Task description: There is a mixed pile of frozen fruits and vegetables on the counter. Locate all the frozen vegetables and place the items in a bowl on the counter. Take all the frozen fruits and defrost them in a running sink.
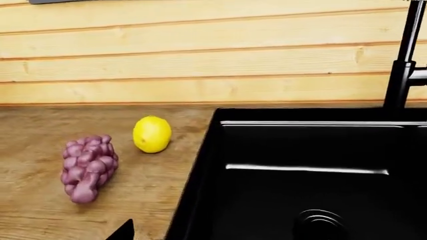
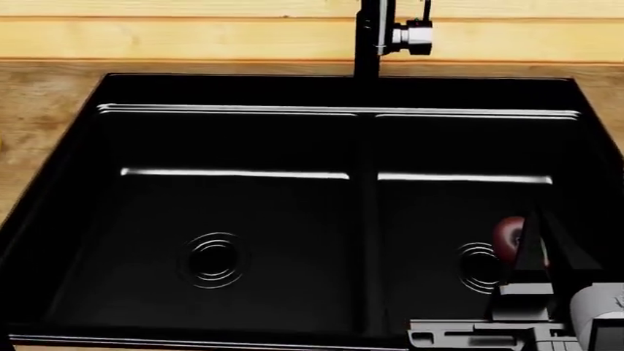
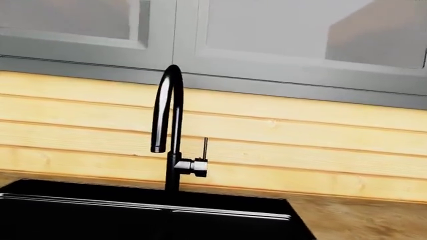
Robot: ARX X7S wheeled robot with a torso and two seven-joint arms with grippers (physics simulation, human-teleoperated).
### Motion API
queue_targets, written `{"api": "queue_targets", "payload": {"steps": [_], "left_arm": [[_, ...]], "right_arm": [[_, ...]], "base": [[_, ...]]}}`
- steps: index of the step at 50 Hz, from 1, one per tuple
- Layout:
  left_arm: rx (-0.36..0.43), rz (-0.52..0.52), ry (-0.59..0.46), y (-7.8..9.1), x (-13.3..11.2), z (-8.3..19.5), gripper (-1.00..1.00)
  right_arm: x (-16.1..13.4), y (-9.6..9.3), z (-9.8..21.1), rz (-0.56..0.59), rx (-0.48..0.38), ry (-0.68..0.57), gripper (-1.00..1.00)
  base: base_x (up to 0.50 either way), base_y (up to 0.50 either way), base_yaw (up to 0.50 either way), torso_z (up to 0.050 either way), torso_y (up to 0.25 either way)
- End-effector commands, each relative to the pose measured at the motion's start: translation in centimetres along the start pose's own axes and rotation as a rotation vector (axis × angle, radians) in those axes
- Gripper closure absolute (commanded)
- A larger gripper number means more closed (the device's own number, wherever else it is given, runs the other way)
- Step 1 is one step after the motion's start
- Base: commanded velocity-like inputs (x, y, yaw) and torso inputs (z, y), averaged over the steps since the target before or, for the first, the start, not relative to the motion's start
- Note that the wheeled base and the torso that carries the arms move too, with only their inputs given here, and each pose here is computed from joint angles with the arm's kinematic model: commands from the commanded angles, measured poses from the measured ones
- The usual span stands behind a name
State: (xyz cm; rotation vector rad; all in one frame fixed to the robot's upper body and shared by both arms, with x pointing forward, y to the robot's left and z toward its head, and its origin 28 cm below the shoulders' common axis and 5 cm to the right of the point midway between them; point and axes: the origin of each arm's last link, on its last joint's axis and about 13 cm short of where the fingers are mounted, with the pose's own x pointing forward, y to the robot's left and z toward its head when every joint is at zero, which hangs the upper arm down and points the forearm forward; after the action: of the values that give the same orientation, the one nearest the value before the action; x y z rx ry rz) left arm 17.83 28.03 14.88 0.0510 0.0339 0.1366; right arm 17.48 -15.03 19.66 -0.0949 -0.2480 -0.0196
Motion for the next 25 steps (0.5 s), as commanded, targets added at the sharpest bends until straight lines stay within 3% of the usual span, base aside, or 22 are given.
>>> {"api": "queue_targets", "payload": {"steps": [1, 13, 25], "left_arm": [[-0.018, 0.004, -0.023, -0.02, -0.01, 0.09, -1.0], [-0.015, -0.004, -0.02, -0.23, 0.12, 0.12, -1.0], [-0.016, -0.002, -0.017, -0.23, 0.11, 0.1, -1.0]], "right_arm": [[-0.08, -0.14, 0.02, 0.0, 0.004, -0.004, 1.0], [-0.15, -0.21, 0.04, -0.002, 0.001, 0.006, 1.0], [-0.16, -0.21, 0.23, -0.004, 0.021, -0.009, 1.0]], "base": [[0.25, 0.49, 0.0, 0.0, 0.0], [0.25, 0.48, 0.0, 0.0, 0.001], [0.22, 0.16, 0.0, 0.0, 0.001]]}}
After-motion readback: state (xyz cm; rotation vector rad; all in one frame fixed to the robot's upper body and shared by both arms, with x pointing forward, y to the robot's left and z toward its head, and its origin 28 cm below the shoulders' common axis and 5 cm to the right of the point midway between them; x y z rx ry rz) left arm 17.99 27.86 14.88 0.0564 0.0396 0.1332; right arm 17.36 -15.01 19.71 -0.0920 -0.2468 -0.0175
